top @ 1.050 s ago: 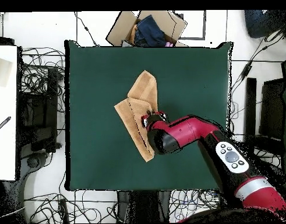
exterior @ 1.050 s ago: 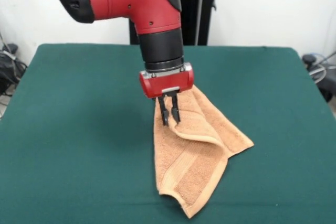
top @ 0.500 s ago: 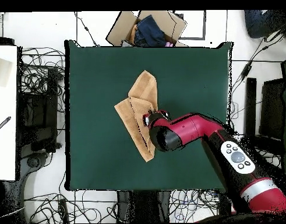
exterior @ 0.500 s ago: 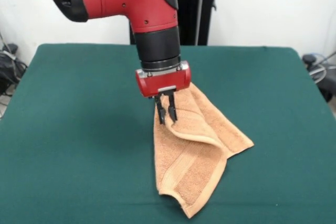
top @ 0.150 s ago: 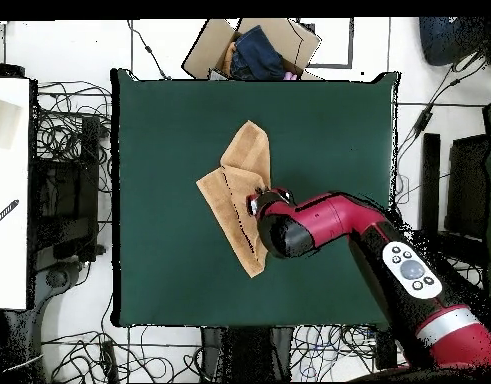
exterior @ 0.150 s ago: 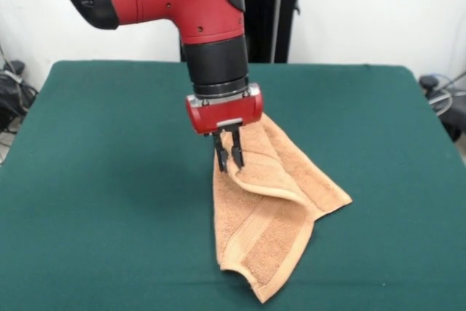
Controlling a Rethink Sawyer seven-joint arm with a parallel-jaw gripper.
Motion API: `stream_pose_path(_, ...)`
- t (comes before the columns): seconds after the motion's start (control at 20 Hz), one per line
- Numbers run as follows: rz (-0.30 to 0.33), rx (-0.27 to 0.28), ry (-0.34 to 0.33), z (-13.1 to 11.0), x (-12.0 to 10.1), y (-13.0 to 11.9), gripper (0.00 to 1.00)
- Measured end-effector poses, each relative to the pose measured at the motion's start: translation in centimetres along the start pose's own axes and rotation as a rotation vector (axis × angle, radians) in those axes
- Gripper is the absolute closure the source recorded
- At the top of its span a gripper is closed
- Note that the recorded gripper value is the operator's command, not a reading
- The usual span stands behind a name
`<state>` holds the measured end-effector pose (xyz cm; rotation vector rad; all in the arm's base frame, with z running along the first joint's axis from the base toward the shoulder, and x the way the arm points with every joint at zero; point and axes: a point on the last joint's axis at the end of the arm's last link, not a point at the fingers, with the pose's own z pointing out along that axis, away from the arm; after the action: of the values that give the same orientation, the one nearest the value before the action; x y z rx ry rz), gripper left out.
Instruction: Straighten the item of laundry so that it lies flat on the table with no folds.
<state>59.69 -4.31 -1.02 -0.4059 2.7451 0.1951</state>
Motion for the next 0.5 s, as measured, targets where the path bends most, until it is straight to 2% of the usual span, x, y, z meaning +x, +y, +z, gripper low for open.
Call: stream_pose_path(0.5, -0.111, 0.009, 0.025, -0.46, -0.97, -0.66, 1.00)
